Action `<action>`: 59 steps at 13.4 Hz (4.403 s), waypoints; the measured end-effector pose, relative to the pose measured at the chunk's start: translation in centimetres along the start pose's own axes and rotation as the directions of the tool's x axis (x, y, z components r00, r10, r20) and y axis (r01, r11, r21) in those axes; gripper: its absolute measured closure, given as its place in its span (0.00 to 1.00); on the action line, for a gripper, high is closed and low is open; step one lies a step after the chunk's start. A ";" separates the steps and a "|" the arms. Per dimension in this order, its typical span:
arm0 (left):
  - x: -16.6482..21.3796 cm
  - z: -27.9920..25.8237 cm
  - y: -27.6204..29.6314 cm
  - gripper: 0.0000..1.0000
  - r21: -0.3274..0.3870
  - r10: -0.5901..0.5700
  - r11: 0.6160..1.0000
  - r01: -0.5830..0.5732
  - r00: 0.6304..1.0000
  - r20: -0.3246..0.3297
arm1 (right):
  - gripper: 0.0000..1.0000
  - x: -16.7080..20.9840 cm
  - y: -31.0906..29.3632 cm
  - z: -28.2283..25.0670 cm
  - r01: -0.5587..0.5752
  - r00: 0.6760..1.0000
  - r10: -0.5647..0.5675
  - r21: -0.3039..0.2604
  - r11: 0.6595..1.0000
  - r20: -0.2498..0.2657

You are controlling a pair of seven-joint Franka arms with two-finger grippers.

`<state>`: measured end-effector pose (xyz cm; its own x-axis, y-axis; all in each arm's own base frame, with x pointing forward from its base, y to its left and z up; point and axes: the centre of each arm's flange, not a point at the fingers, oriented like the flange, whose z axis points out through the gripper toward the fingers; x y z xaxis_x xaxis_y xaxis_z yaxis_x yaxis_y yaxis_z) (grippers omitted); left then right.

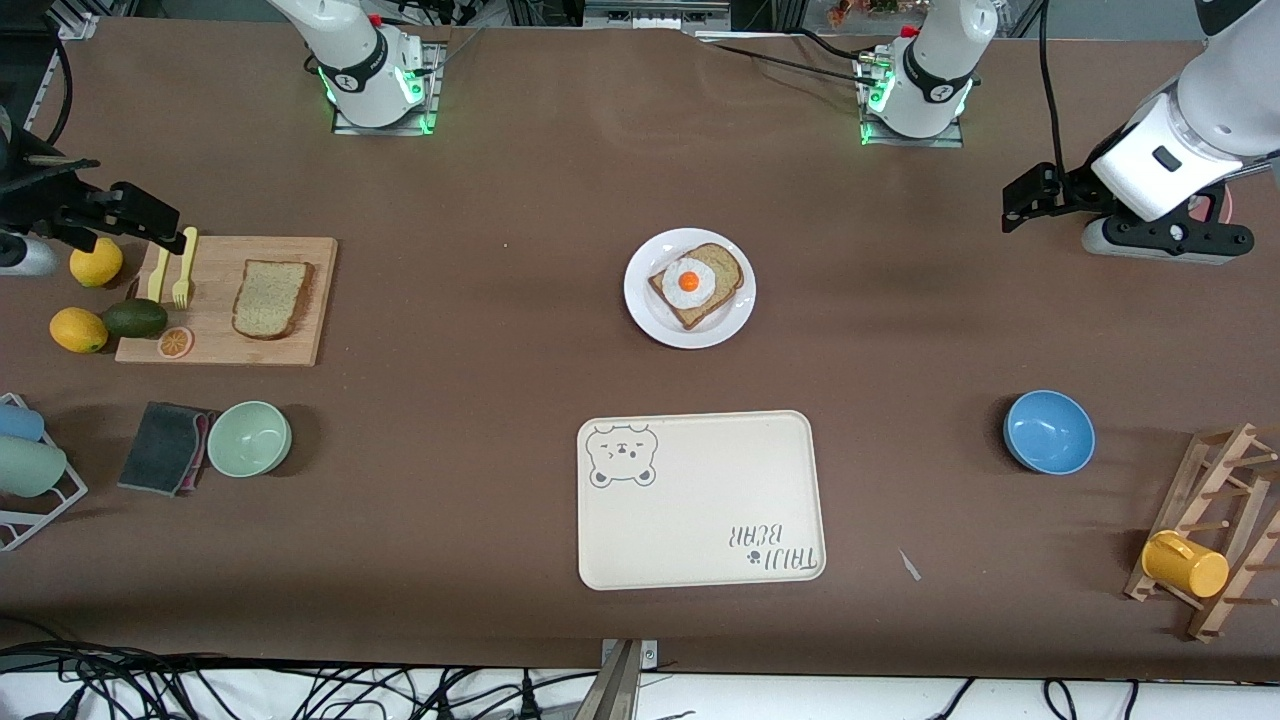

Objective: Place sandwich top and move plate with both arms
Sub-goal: 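Move the right gripper toward the bread slice on the cutting board, then lower the right gripper and grasp the bread slice edge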

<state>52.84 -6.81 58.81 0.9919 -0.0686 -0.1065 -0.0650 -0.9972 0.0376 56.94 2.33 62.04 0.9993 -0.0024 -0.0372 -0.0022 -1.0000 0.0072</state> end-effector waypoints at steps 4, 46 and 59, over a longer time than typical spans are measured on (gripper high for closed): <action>0.0 0.0 0.0 0.00 0.000 -0.001 1.000 0.001 1.000 0.000 | 0.01 0.0 -0.5 0.1 0.008 1.000 -0.008 0.000 1.000 0.002; 0.0 0.0 0.0 0.00 0.000 -0.002 1.000 0.002 1.000 0.002 | 0.30 -7.4 6.7 42.0 -0.162 0.974 0.194 -0.238 0.958 0.118; 0.0 0.0 0.0 0.00 0.000 -0.002 1.000 0.002 1.000 0.002 | 0.59 -7.2 6.7 43.2 -0.153 0.977 0.182 -0.232 0.960 0.108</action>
<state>52.88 -6.77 58.75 0.9918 -0.0665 -0.1088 -0.0628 -0.9973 0.0375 48.13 -4.62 19.19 0.9722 -0.1852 -0.1432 -0.1465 -0.9584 0.2449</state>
